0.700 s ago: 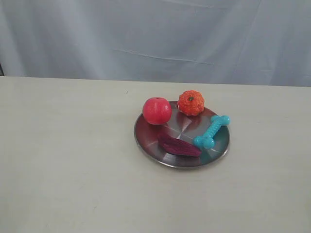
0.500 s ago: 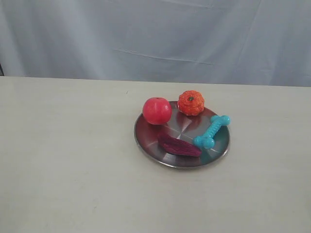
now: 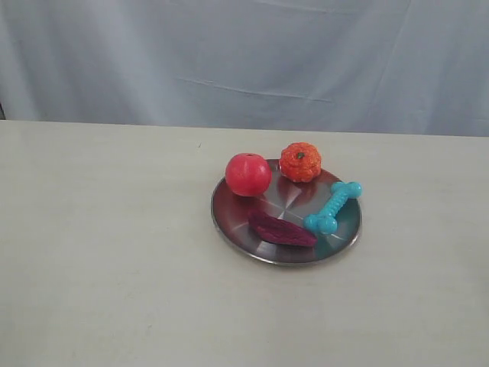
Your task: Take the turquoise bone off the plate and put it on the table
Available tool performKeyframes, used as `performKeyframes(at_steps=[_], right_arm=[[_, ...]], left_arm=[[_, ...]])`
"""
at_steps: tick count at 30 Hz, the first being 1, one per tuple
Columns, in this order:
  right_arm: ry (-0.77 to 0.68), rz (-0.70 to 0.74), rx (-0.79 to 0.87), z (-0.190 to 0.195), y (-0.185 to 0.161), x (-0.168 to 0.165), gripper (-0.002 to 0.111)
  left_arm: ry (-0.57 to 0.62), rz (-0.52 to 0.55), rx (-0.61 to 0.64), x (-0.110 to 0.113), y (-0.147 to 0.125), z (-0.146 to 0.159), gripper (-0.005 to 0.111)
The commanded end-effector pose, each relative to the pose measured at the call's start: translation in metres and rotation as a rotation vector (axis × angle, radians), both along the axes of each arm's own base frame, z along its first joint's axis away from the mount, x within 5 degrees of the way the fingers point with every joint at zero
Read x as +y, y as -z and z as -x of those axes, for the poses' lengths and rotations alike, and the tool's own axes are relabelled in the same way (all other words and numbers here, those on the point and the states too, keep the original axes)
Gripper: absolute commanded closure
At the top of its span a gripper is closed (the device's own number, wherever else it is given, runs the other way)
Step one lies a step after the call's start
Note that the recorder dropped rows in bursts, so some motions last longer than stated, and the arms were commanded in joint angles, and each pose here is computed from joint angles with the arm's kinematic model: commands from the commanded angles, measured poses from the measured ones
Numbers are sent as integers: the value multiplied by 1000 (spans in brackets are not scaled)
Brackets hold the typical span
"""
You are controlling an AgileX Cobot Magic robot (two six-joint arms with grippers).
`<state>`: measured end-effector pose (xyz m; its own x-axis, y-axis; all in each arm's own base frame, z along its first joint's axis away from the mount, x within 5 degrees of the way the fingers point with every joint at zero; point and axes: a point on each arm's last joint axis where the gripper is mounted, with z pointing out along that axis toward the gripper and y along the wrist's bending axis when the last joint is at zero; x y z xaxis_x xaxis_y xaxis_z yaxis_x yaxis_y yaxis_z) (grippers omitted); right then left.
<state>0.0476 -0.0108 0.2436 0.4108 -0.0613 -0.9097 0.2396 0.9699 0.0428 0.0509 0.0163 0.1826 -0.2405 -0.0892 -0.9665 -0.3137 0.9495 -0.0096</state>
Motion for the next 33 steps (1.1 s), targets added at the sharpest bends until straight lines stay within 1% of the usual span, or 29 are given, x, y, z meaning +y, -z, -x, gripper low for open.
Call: performKeyframes(at_steps=[1, 2, 3, 4, 5, 6, 7, 10, 13, 16, 19, 21, 25, 27, 30, 33], right_arm=[[-22, 15, -99, 4, -7, 3, 109], [-49, -7, -147, 6, -11, 4, 109], [-150, -136, -239, 8, -15, 6, 109], [-221, -230, -289, 10, -17, 6, 109], [-255, -262, -319, 11, -19, 7, 109], [-252, -273, -307, 10, -18, 7, 109], [-240, -318, -265, 9, -23, 5, 109], [-192, -382, -173, 11, -38, 3, 109], [-167, -450, -105, 9, -57, 0, 109], [-160, -481, -32, 0, -84, -3, 109], [-155, -467, 67, -20, -112, -7, 109], [-142, -458, 168, -42, -130, -11, 109], [-87, -434, 472, -92, -154, -17, 109], [-62, -397, 639, -119, -166, -18, 109], [-24, -360, 781, -154, -182, -24, 109], [20, -384, 875, -185, -190, -34, 109]], left_arm=[[-3, 4, -6, 0, 0, 0, 107], [-3, 4, -6, 0, 0, 0, 107], [-3, 4, -6, 0, 0, 0, 107], [-3, 4, -6, 0, 0, 0, 107], [-3, 4, -6, 0, 0, 0, 107], [-3, 4, -6, 0, 0, 0, 107], [-3, 4, -6, 0, 0, 0, 107], [-3, 4, -6, 0, 0, 0, 107], [-3, 4, -6, 0, 0, 0, 107], [-3, 4, -6, 0, 0, 0, 107], [-3, 4, -6, 0, 0, 0, 107], [-3, 4, -6, 0, 0, 0, 107], [-3, 4, -6, 0, 0, 0, 107], [-3, 4, -6, 0, 0, 0, 107], [-3, 4, -6, 0, 0, 0, 107], [-3, 4, -6, 0, 0, 0, 107]])
